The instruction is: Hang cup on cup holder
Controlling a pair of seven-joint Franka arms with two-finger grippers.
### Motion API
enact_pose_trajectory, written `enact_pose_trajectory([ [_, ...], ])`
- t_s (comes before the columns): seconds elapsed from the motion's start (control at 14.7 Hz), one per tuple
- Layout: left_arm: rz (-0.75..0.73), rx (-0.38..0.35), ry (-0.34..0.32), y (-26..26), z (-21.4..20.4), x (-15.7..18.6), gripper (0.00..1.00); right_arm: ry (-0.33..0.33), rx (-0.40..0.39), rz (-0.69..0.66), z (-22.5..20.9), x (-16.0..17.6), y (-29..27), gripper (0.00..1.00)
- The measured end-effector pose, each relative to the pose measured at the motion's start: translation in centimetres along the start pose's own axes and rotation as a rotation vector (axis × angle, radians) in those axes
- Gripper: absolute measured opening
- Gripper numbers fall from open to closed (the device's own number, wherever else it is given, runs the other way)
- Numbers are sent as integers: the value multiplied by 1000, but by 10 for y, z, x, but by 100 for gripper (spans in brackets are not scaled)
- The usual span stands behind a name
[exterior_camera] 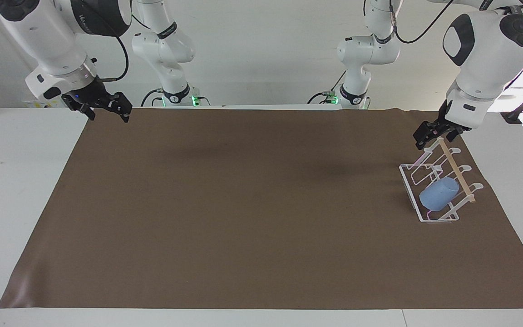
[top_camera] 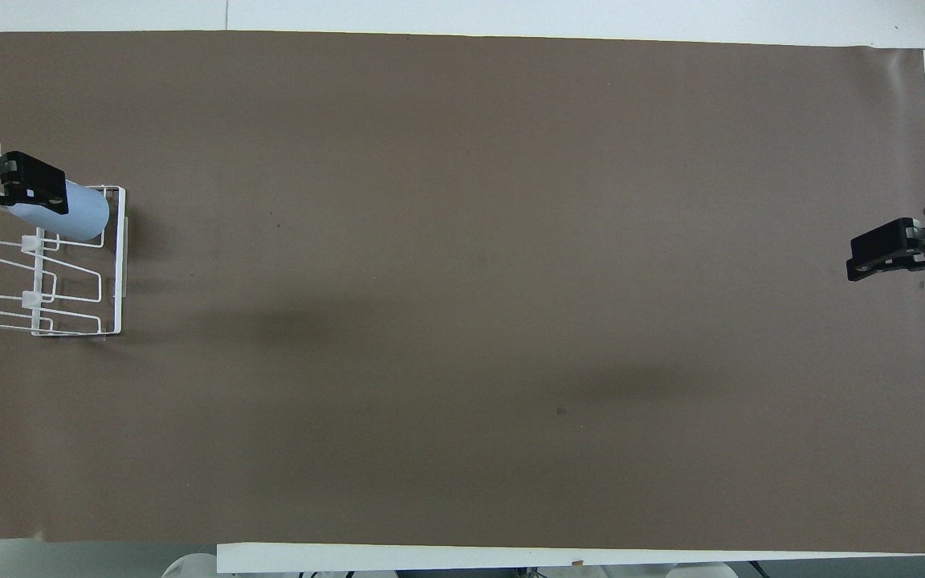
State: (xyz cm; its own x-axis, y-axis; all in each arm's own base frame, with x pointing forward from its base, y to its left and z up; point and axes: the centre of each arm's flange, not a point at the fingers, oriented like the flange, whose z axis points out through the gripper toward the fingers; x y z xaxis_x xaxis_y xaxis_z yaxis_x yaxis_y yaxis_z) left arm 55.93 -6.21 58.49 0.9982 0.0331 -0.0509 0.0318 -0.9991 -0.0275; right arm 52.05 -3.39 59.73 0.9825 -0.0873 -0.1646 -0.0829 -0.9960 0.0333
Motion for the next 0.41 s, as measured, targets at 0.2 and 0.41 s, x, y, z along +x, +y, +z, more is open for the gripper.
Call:
enact_pose_trajectory([
  [0.2, 55, -102, 20, -11, -19, 1, 100, 0, 0, 0, 0, 0, 0, 100],
  [0.41, 82, -86, 26, -15, -25, 1, 100, 0, 0, 0, 0, 0, 0, 100],
])
